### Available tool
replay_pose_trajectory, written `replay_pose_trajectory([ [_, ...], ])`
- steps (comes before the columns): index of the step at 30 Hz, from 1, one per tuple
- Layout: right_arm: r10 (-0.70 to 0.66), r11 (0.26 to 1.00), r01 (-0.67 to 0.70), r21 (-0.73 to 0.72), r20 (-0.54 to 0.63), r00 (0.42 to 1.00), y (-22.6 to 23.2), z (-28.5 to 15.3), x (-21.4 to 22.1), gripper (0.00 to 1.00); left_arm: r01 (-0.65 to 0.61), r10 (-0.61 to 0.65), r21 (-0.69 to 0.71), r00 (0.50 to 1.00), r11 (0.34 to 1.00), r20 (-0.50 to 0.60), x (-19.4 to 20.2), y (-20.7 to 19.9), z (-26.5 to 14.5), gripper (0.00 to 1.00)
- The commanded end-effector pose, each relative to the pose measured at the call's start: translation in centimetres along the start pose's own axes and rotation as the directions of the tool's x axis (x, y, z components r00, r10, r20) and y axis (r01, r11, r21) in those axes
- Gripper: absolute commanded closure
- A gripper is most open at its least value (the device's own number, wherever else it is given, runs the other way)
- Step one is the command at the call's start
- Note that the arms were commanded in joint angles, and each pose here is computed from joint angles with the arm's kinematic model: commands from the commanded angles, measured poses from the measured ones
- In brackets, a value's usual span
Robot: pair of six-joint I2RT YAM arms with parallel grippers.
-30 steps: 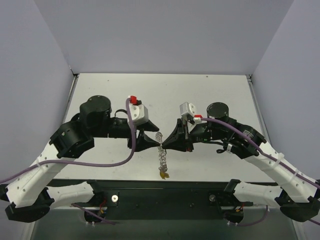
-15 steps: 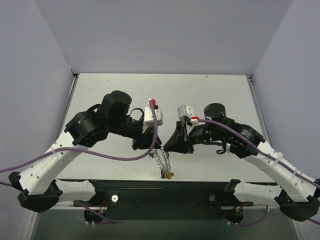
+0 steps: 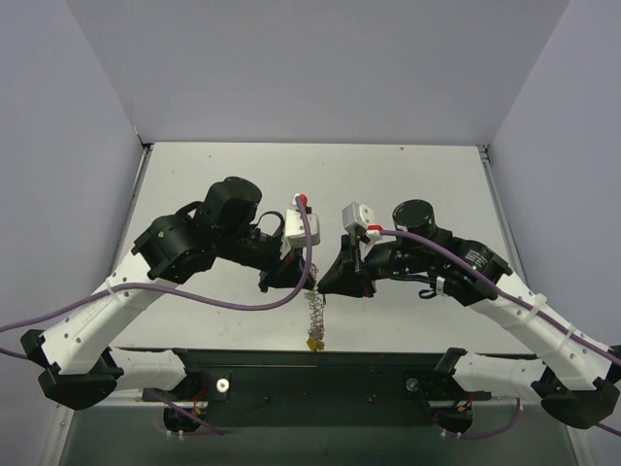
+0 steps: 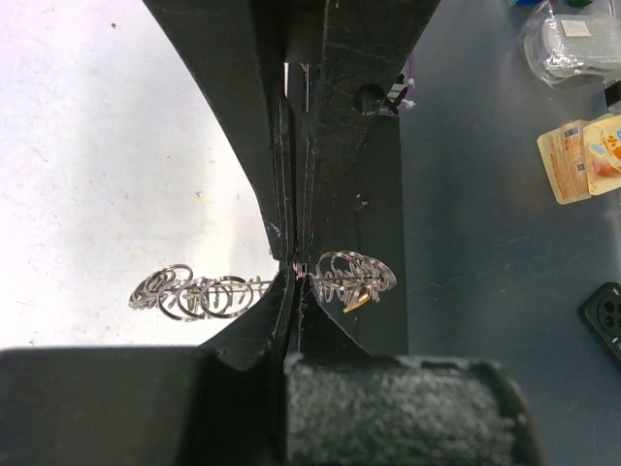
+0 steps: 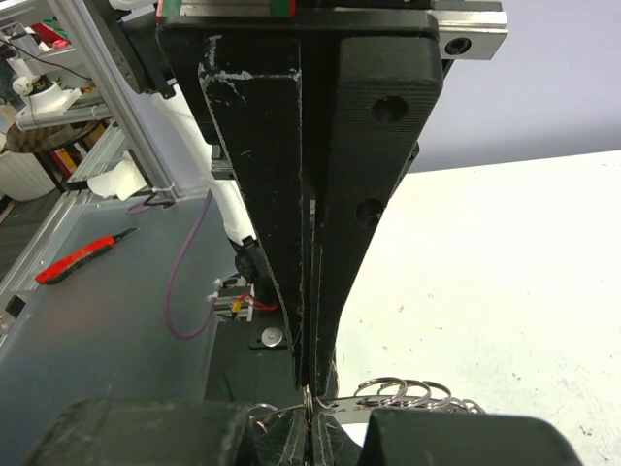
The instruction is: Put the keys on the keyring
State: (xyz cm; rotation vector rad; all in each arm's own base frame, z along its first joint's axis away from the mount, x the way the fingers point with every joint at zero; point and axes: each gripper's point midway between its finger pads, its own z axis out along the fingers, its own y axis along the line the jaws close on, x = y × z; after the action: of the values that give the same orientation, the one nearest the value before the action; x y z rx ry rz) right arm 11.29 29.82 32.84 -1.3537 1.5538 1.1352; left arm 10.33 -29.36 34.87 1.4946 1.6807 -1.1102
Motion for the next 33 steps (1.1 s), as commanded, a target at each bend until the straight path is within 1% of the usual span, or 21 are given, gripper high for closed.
replay_pose_trajectory([
  [1,-0.093,0.996,0.093,0.004,0.102,0.990,0.1,-0.6,-3.6,1.00,-0.029,0.027,0.039,0.999,0.999,0.045,-0.8,-0.8,0.3,1.00],
  [3,-0.092,0.996,0.091,0.012,0.103,0.990,0.0,-0.6,-3.6,1.00,-0.022,0.020,0.038,0.999,0.999,0.051,-0.5,-0.8,0.5,1.00],
  [5,-0.094,0.996,0.093,0.017,0.104,0.990,-0.1,-0.6,-3.6,1.00,-0.028,0.025,0.028,0.995,0.999,0.093,-1.2,-0.7,0.6,1.00],
  [6,-0.096,0.995,0.094,0.024,0.106,0.990,-0.1,-0.7,-3.6,1.00,-0.026,0.024,0.019,0.994,0.999,0.105,-0.8,-0.7,0.5,1.00],
  [7,-0.096,0.995,0.092,0.038,0.108,0.990,-0.3,-0.7,-3.7,1.00,-0.047,0.048,-0.012,0.987,0.999,0.154,-1.8,-0.2,0.5,1.00],
  [9,-0.105,0.993,0.098,0.059,0.127,0.986,-0.5,-1.0,-3.9,1.00,-0.034,0.042,-0.044,0.980,0.998,0.195,-1.5,-0.2,0.1,1.00],
  [10,-0.109,0.992,0.100,0.073,0.137,0.985,-0.6,-1.1,-4.0,1.00,-0.053,0.070,-0.077,0.966,0.996,0.248,-2.6,0.2,-0.1,1.00],
  [11,-0.110,0.991,0.096,0.095,0.149,0.983,-0.8,-1.4,-4.2,1.00,-0.040,0.063,-0.087,0.960,0.995,0.272,-2.8,0.2,-0.4,1.00],
  [12,-0.111,0.990,0.096,0.104,0.154,0.982,-0.9,-1.4,-4.1,0.95,-0.046,0.075,-0.101,0.950,0.994,0.302,-3.1,-0.1,-1.0,1.00],
  [14,-0.119,0.988,0.100,0.116,0.171,0.978,-0.8,-1.9,-4.3,0.89,-0.048,0.088,-0.125,0.937,0.991,0.337,-3.3,0.3,-1.0,1.00],
  [15,-0.125,0.987,0.105,0.120,0.177,0.976,-0.9,-1.9,-4.4,0.80,-0.061,0.105,-0.133,0.928,0.989,0.357,-3.6,0.1,-1.4,1.00],
  [17,-0.127,0.987,0.105,0.124,0.185,0.974,-0.8,-2.1,-4.3,0.74,-0.030,0.080,-0.134,0.919,0.991,0.385,-3.6,0.1,-1.5,1.00],
  [18,-0.128,0.986,0.104,0.129,0.190,0.973,-0.8,-2.2,-4.4,0.71,-0.036,0.088,-0.135,0.913,0.990,0.399,-3.8,-0.1,-1.8,1.00],
  [20,-0.128,0.986,0.104,0.129,0.195,0.972,-0.8,-2.3,-4.5,0.71,-0.033,0.087,-0.133,0.902,0.991,0.424,-3.9,-0.2,-1.8,1.00],
  [21,-0.127,0.987,0.104,0.126,0.198,0.972,-0.8,-2.2,-4.5,0.71,-0.046,0.103,-0.136,0.887,0.990,0.449,-4.5,-0.4,-2.2,1.00],
  [25,-0.121,0.989,0.102,0.104,0.200,0.972,-0.5,-2.1,-4.6,0.70,-0.046,0.111,-0.145,0.867,0.988,0.486,-4.8,-0.5,-2.5,1.00],
  [28,-0.118,0.991,0.102,0.089,0.202,0.972,-0.2,-2.1,-4.6,0.64,-0.047,0.122,-0.158,0.852,0.986,0.510,-5.1,-0.5,-2.9,1.00],
  [30,-0.117,0.991,0.102,0.084,0.200,0.973,-0.1,-2.0,-4.5,0.58,-0.049,0.132,-0.170,0.842,0.984,0.523,-5.3,-0.5,-3.2,1.00],
  [33,-0.115,0.992,0.100,0.082,0.198,0.974,-0.1,-2.0,-4.4,0.56,-0.055,0.142,-0.175,0.834,0.983,0.533,-5.5,-0.6,-3.5,1.00],
])
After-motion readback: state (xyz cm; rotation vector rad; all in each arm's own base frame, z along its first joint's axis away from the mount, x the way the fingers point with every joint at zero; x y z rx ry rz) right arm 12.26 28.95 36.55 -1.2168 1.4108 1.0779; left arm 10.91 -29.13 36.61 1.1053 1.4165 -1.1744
